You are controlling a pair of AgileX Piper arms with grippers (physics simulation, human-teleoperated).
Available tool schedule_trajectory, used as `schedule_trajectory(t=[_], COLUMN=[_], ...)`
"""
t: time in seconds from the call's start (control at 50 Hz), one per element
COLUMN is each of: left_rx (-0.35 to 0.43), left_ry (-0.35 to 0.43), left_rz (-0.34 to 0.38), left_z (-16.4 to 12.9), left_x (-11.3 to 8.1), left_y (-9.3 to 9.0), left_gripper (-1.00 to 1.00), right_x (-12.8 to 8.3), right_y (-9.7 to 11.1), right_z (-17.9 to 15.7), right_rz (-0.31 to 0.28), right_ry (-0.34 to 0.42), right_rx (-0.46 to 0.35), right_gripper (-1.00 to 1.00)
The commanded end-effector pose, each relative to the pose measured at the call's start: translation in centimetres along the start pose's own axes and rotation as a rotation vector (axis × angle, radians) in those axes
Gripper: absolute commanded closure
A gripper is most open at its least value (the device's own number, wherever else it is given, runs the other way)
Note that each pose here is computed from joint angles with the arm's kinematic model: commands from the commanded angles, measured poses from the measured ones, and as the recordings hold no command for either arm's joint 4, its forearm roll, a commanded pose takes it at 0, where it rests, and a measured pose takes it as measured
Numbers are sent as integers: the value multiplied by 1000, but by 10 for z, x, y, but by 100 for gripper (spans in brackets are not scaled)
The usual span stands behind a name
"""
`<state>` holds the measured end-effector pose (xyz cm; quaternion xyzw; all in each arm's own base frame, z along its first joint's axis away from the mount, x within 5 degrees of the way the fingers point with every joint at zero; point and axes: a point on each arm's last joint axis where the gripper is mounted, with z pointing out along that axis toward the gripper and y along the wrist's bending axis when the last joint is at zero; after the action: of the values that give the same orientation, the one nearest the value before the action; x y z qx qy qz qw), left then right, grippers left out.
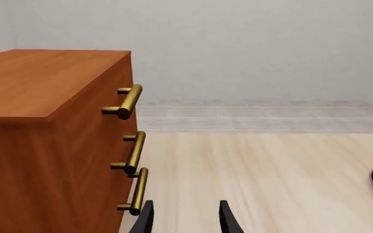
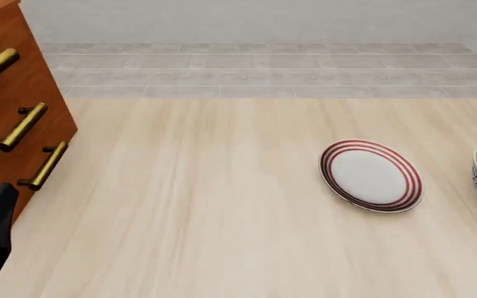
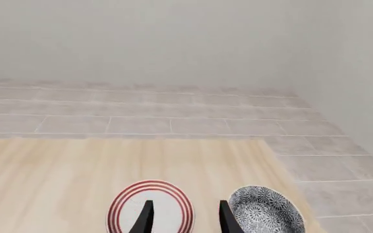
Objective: Put the bowl on top of the cabinet.
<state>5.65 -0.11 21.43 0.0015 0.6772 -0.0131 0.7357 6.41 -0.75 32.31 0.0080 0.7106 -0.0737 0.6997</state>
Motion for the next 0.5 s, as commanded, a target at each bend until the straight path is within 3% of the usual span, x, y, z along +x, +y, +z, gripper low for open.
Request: schedule_trajectory(t=[0.02, 0.14, 0.2, 0.5], left_rx=[3, 3, 4, 7], left_ry=[3, 5, 7, 12], left_rz=[0, 2, -2, -4], left_z=[0, 1, 1, 2], left_x=[0, 1, 1, 1], left_y=[0, 0, 0, 0], left_gripper=[-100, -100, -100, -100], right_x=[-16, -14, -17, -30], right_y=[-6, -10, -10, -17], right_z=[6, 17, 16, 30], right_rz=[57, 17, 41, 21], right_ry=[56, 113, 112, 164], right_rx=[61, 98, 95, 138], right_gripper=[-100, -100, -100, -100])
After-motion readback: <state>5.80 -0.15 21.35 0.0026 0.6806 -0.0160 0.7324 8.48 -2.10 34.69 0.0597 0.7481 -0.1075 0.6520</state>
